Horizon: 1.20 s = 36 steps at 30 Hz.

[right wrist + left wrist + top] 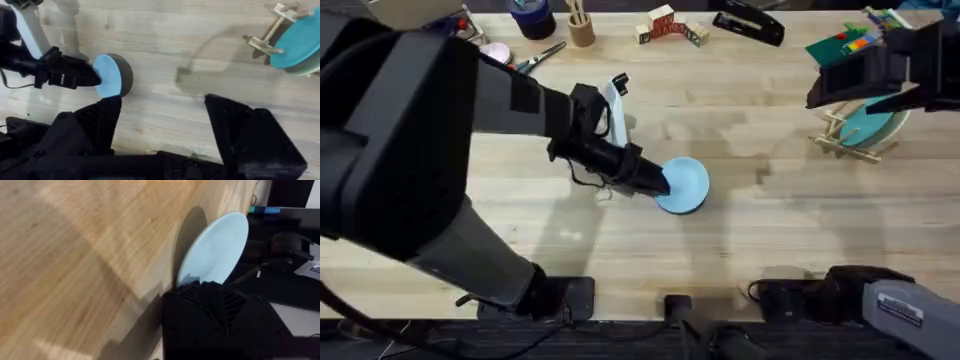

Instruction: Pick up the plates from the table one by one and place each into a slot on the dish rack.

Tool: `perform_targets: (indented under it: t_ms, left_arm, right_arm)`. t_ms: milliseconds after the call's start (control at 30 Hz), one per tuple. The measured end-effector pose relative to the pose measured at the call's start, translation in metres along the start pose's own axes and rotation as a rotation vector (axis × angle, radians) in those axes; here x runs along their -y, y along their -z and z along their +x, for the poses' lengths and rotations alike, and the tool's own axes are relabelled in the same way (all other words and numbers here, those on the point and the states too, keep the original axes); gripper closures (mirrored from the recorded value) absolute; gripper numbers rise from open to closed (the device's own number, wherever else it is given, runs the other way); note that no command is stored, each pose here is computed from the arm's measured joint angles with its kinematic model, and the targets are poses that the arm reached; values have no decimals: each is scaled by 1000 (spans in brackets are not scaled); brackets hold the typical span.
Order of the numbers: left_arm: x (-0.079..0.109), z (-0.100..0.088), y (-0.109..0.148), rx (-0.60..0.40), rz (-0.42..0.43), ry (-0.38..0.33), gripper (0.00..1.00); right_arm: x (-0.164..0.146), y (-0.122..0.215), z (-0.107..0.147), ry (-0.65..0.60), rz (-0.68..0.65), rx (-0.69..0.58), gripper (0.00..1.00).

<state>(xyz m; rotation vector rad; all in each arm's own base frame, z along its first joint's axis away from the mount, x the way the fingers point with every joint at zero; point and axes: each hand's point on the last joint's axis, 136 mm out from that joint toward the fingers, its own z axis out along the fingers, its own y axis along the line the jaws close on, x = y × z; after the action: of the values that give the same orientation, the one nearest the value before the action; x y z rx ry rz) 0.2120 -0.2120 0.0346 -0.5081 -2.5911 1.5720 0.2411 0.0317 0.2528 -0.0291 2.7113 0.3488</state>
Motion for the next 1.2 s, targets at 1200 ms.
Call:
perform_targets:
  t_ms: [1200]
  left_arm:
    - [0, 0, 0, 0, 0, 0, 960]
  right_arm:
    - [-61, -106, 55, 20, -388, -150, 6]
